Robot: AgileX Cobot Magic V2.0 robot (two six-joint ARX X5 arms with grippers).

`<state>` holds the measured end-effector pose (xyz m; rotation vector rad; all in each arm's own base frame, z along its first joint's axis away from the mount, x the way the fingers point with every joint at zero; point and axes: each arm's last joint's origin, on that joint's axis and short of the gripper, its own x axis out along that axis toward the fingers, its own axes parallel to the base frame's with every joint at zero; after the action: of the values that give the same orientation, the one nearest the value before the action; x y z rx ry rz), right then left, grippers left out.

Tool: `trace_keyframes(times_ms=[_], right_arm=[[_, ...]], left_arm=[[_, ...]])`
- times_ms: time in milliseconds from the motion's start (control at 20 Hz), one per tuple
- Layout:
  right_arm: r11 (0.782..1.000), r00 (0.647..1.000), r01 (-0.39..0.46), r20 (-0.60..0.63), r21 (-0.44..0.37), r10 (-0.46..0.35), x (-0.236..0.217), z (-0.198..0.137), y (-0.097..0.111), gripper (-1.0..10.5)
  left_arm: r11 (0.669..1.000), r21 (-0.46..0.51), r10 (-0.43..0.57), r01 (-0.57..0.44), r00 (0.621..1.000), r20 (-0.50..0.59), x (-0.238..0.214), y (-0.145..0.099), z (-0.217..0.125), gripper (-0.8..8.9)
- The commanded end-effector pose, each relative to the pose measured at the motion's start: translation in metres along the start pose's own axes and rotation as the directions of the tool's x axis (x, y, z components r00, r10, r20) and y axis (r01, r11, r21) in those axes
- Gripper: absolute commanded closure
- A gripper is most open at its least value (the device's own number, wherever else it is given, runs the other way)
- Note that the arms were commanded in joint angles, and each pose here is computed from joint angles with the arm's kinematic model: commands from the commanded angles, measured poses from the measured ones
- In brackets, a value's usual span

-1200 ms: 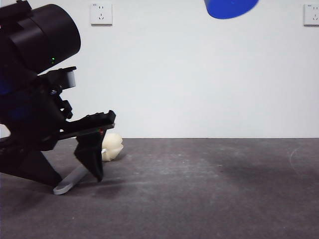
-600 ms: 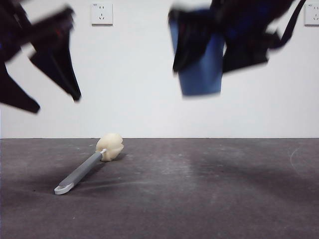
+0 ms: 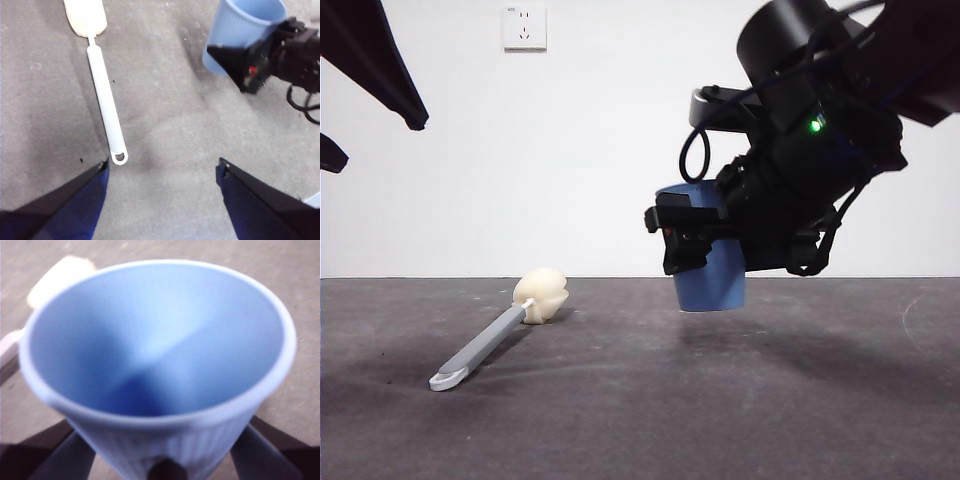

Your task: Pick up the cup brush,pick up the cup,insert the brush into the cup,clean the cup,put the cup brush back,put the cup back to the fixed position on the table

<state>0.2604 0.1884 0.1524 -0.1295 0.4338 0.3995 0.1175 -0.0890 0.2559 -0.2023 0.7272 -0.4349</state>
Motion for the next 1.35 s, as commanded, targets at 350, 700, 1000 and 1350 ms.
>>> trace_keyframes(times_ms=[350,700,1000,1350], right_arm=[[0.999,0.999,-0.005,-0.042,0.035,0.007,0.018,-0.018,-0.019,9.6],[0.999,0.990,-0.040,-0.133,0.031,0.044,0.024,-0.034,-0.020,9.6],[0.999,0.974,-0.035,-0.222,0.020,0.039,0.023,-0.044,-0.020,8.2],[1.000,0.940,-0.029,-0.339,0.010,0.030,0.019,-0.054,-0.021,5.0]], left_arm=[[1.000,0.014,-0.006,0.006,1.000,0.001,0.000,-0.001,0.000,4.54],[1.000,0.014,-0.006,0.006,1.000,0.001,0.000,-0.001,0.000,4.54],[1.000,0.014,-0.001,0.001,1.000,-0.005,0.000,0.000,-0.001,4.54],[1.000,0.014,-0.001,0.001,1.000,-0.006,0.000,0.000,-0.001,4.54]])
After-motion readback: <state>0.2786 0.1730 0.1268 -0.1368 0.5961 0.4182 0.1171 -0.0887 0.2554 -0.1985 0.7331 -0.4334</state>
